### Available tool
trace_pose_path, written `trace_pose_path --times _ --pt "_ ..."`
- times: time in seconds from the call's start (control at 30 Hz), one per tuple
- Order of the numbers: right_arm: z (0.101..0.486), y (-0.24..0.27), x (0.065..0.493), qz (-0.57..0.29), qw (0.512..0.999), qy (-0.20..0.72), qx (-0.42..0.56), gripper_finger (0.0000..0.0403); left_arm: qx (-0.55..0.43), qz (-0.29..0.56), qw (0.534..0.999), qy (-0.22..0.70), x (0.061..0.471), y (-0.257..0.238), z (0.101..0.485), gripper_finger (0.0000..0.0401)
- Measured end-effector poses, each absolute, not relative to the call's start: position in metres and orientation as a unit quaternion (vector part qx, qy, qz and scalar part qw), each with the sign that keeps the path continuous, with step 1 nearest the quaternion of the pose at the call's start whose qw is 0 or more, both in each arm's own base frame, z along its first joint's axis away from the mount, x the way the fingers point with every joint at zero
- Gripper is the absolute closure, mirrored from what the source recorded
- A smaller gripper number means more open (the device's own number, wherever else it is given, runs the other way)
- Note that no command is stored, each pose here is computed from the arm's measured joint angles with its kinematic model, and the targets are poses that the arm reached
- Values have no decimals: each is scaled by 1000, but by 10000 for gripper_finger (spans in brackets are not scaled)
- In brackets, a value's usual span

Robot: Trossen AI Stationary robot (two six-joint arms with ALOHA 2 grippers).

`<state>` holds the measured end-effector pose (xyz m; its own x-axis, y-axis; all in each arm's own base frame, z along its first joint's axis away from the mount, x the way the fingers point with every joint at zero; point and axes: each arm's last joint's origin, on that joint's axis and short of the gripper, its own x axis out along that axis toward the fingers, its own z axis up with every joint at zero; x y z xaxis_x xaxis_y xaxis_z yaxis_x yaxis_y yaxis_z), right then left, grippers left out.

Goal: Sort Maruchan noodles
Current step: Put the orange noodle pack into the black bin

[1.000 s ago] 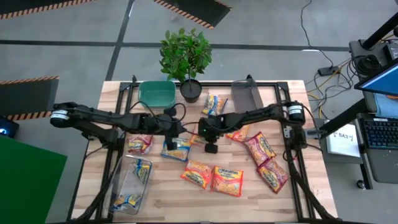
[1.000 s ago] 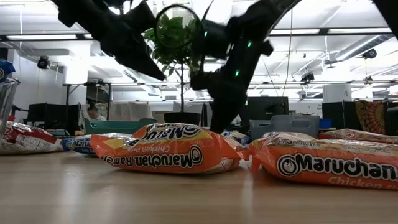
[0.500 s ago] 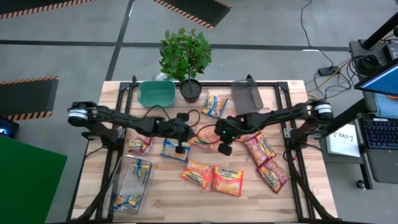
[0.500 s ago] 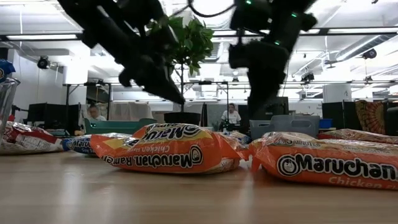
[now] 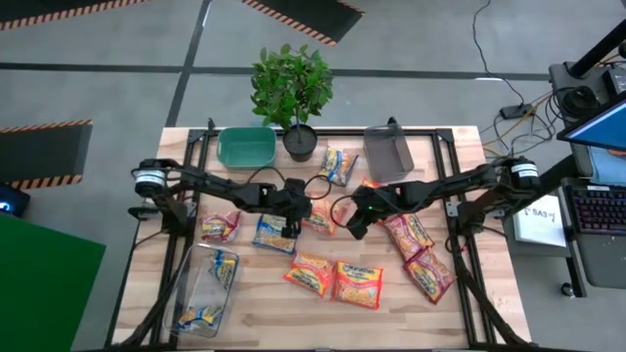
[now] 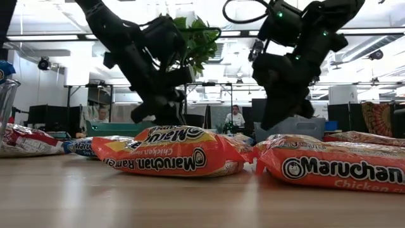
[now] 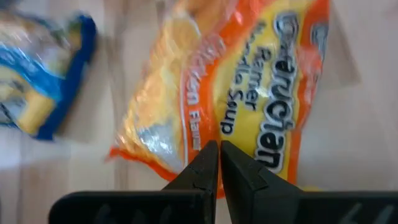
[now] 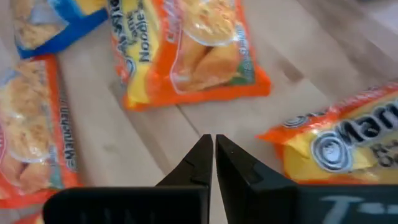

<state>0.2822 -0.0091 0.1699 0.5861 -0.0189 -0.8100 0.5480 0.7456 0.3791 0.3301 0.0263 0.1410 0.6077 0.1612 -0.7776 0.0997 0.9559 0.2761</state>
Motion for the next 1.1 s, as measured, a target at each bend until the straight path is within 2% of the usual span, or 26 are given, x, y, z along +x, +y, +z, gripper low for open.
trace_pose_path --times 0.17,0.5,0.7,0.87,1.1 --pt "169 -11 285 -180 828 410 338 351 140 21 879 456 327 30 137 400" --pt "169 -11 287 -203 809 388 391 215 122 31 869 478 322 35 132 400" --pt "171 -11 290 -201 812 372 403 155 117 35 867 484 320 37 131 400" --pt "172 -11 291 -199 814 366 406 124 112 39 865 487 318 38 129 400" --pt "172 -11 291 -198 814 366 405 105 112 40 865 487 318 38 129 400"
